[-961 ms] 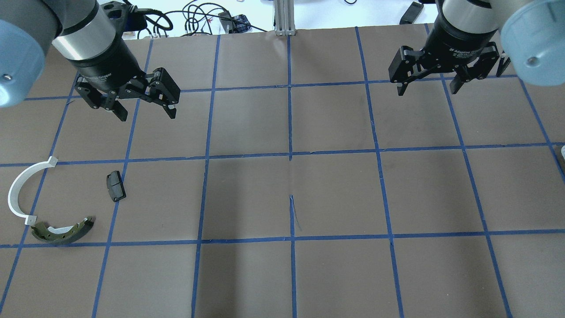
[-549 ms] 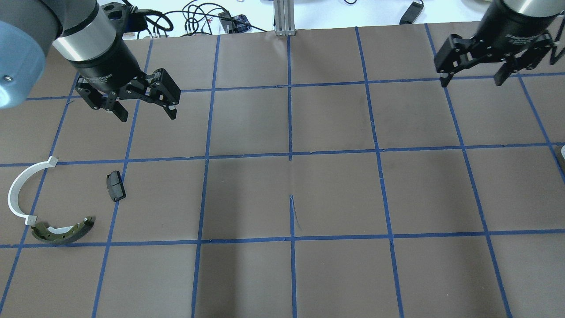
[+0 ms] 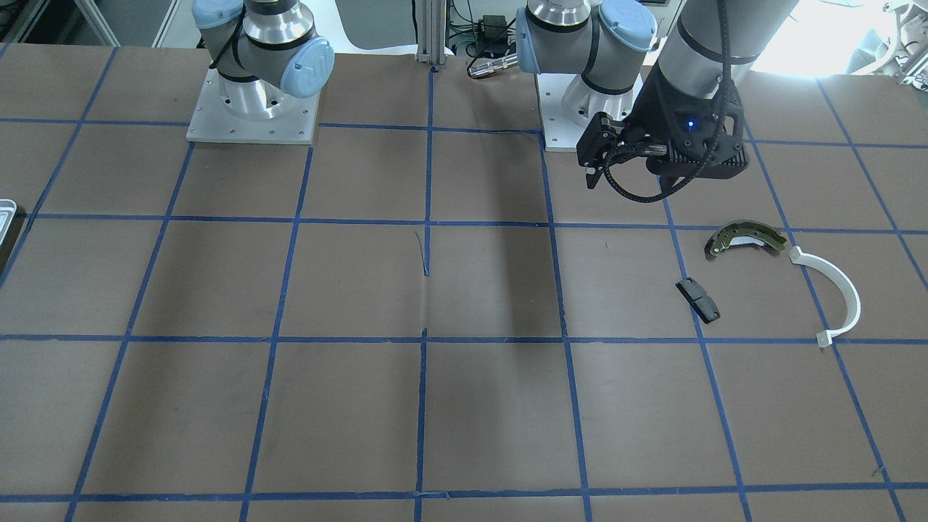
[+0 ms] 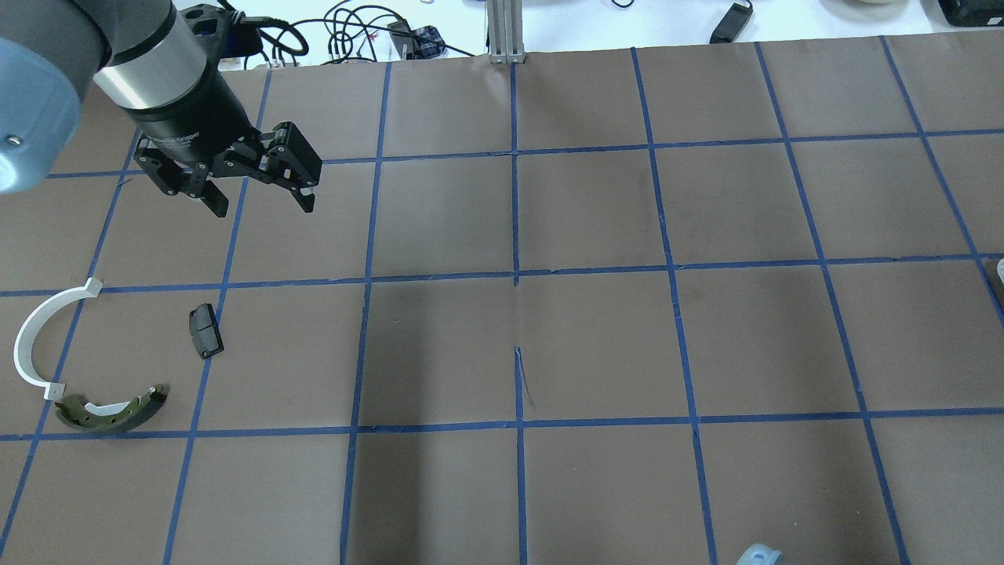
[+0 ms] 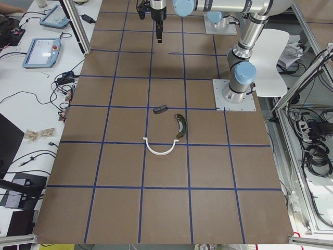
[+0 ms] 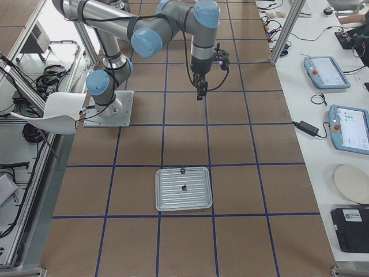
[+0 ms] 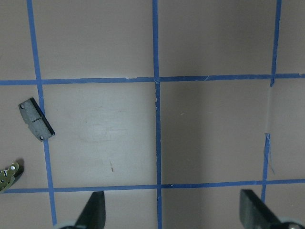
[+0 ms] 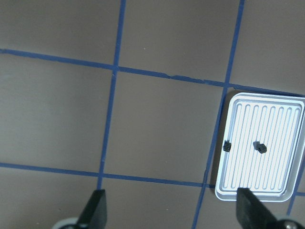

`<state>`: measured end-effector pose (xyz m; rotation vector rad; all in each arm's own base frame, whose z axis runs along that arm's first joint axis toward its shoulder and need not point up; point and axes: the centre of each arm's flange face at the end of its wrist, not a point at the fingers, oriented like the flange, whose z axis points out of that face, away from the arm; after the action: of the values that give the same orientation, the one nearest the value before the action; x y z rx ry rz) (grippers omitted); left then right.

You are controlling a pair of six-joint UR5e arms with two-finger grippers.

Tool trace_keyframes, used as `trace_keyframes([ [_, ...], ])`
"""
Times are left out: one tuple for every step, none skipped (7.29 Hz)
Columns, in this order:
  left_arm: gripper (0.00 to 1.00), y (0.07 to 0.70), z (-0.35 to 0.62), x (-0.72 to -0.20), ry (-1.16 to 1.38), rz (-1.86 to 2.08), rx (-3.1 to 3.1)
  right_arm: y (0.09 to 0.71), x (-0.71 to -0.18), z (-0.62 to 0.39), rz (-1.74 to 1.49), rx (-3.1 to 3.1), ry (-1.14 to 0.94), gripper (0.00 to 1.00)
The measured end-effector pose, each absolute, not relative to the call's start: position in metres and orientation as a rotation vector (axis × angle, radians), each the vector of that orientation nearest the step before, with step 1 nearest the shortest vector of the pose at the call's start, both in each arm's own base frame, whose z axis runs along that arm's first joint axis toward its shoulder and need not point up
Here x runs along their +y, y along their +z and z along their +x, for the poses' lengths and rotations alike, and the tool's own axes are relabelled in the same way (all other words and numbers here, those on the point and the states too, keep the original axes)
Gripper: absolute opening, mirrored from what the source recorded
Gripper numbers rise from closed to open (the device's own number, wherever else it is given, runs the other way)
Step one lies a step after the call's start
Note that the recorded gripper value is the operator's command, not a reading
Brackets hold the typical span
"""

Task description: Place bearing gear from tray to pile

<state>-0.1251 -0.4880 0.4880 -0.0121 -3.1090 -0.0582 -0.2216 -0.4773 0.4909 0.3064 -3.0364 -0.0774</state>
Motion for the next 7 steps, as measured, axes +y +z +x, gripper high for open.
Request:
trace_keyframes([
  [1.0,0.488,-0.125,-0.488,-0.059,-0.012,-3.109,0.466,-0.471,-0.284,0.395,-3.037,-0.094,0.95],
  [1.0,0.487,-0.125,-0.487,-0.06,-0.012,-3.108,0.432,-0.465,-0.343,0.495,-3.031,-0.102,0.95],
  [1.0,0.487,-0.125,-0.487,-0.061,-0.011,-3.109,0.395,-0.459,-0.392,0.569,-3.019,-0.105,0.95],
  [1.0,0.487,-0.125,-0.486,-0.061,-0.01,-3.109,0.353,-0.451,-0.436,0.605,-3.023,-0.11,0.95],
  [1.0,0.487,-0.125,-0.486,-0.061,-0.01,-3.109,0.308,-0.446,-0.469,0.633,-3.037,-0.098,0.95],
  [1.0,0.487,-0.125,-0.486,-0.059,-0.01,-3.108,0.266,-0.447,-0.486,0.664,-3.055,-0.08,0.93],
  [1.0,0.487,-0.125,-0.486,-0.059,-0.01,-3.108,0.232,-0.446,-0.492,0.677,-3.074,-0.076,0.9],
])
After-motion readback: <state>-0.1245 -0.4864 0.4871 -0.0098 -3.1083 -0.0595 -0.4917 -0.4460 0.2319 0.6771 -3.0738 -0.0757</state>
